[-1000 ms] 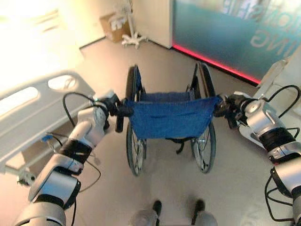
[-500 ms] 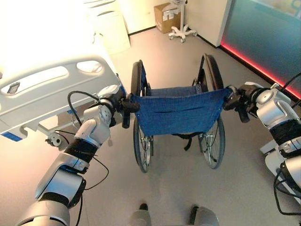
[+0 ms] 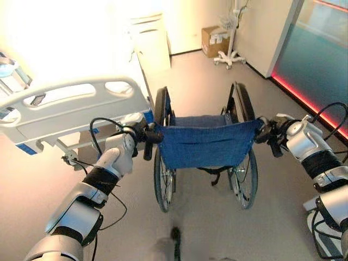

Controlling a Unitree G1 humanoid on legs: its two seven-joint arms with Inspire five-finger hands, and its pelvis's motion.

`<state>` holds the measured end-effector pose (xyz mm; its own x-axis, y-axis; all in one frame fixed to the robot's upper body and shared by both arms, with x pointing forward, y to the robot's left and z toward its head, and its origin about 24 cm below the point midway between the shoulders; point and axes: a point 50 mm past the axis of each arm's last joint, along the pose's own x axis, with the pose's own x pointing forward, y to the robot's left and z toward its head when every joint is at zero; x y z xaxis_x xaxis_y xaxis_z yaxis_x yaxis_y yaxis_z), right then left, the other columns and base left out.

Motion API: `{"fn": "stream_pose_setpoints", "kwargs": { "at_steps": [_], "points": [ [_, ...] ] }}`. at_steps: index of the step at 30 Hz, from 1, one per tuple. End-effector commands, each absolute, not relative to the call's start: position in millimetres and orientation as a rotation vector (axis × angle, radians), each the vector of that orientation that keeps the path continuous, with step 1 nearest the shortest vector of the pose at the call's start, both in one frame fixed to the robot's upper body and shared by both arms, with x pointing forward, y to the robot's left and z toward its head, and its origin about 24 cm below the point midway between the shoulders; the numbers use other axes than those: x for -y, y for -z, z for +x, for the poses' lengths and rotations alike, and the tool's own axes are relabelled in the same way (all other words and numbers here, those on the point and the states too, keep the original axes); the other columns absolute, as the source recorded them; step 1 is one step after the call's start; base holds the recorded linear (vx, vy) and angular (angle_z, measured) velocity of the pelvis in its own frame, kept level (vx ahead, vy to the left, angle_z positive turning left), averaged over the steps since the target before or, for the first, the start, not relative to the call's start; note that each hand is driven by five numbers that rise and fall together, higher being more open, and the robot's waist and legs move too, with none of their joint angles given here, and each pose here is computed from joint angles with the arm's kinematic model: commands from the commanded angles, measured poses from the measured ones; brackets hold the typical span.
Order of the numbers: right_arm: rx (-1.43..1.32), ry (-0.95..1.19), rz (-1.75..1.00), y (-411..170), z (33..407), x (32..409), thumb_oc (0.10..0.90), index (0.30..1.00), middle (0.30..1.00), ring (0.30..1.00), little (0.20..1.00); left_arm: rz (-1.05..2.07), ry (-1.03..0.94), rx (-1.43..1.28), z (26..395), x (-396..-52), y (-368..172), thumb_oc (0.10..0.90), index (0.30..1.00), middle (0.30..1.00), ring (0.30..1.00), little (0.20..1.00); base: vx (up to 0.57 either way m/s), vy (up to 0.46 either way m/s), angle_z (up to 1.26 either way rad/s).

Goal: Push the wheelchair next to the bed

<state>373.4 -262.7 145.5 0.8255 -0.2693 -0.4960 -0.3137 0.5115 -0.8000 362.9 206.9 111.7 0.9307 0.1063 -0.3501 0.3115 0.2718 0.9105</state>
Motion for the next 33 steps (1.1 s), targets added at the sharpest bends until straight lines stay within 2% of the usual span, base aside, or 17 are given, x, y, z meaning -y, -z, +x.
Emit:
{"fn": "stream_pose_setpoints", "kwargs": {
  "at_steps": [1, 6, 12, 18, 24, 33],
  "points": [
    [-0.420, -0.151, -1.247, -163.1, 387.3, 220.3, 0.400, 0.300, 0.300, 0.300, 0.300, 1.407, 0.412, -0.568, 322.1, -202.0, -27.3, 0.400, 0.300, 0.300, 0.300, 0.300, 0.46, 0.158, -0.90],
    [-0.421, -0.261, -1.232, -138.8, 382.8, 211.4, 0.400, 0.300, 0.300, 0.300, 0.300, 1.371, 0.385, -0.666, 318.8, -221.6, -26.5, 0.400, 0.300, 0.300, 0.300, 0.300, 0.48, 0.209, -0.46],
    [-0.402, -0.275, -1.224, -132.2, 377.3, 210.6, 0.400, 0.300, 0.300, 0.300, 0.300, 1.386, 0.387, -0.664, 319.2, -222.9, -25.3, 0.400, 0.300, 0.300, 0.300, 0.300, 0.36, 0.101, 0.22],
    [-0.352, -0.220, -1.213, -152.5, 390.7, 207.6, 0.400, 0.300, 0.300, 0.300, 0.300, 1.416, 0.350, -0.570, 334.9, -224.2, -48.3, 0.400, 0.300, 0.300, 0.300, 0.300, 0.30, -0.239, 0.27],
    [-0.456, -0.135, -1.209, -160.6, 388.2, 224.1, 0.400, 0.300, 0.300, 0.300, 0.300, 1.366, 0.411, -0.471, 335.4, -205.8, -45.2, 0.400, 0.300, 0.300, 0.300, 0.300, 0.56, -0.298, 0.97],
    [-0.513, -0.108, -1.203, -181.0, 387.0, 240.1, 0.400, 0.300, 0.300, 0.300, 0.300, 1.292, 0.293, -0.486, 348.1, -219.7, -61.7, 0.400, 0.300, 0.300, 0.300, 0.300, 0.38, -0.208, 0.77]
  ]
}}
